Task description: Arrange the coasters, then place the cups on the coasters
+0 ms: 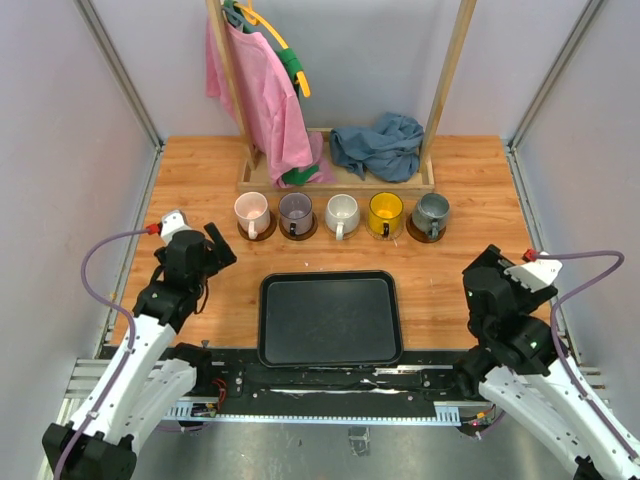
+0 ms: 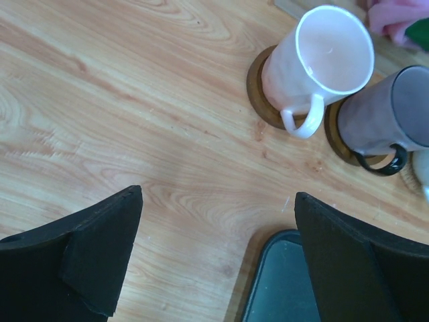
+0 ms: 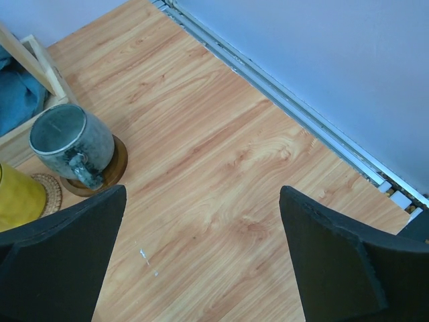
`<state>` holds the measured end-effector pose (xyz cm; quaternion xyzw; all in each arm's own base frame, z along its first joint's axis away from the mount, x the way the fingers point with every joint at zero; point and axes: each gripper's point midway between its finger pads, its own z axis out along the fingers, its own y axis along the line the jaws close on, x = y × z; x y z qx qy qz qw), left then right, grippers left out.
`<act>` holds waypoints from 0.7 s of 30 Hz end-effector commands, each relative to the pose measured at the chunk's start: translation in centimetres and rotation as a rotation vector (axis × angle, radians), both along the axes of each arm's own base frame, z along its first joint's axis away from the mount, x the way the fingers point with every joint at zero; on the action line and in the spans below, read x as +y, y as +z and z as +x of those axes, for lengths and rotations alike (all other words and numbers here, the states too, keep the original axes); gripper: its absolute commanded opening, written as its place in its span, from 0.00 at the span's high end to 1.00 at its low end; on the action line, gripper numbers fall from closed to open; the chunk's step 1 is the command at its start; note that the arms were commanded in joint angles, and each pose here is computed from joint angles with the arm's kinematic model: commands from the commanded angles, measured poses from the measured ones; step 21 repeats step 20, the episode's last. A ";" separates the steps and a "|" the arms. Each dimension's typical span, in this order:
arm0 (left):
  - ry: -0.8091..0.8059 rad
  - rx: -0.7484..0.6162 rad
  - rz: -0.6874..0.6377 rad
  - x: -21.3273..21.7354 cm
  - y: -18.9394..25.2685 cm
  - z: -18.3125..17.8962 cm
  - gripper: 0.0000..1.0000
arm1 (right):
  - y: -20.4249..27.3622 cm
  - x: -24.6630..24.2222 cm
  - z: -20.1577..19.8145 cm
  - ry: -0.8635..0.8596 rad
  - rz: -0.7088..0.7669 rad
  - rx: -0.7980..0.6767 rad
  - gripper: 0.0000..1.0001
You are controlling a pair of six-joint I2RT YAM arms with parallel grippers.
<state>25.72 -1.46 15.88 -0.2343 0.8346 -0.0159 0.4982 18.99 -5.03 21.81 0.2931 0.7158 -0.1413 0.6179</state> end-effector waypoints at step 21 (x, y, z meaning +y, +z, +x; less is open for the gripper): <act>0.220 -0.111 -0.101 2.3 1.4 -1.0 0.00 | -0.9 -0.6 0.0 -0.071 -0.055 0.053 0.02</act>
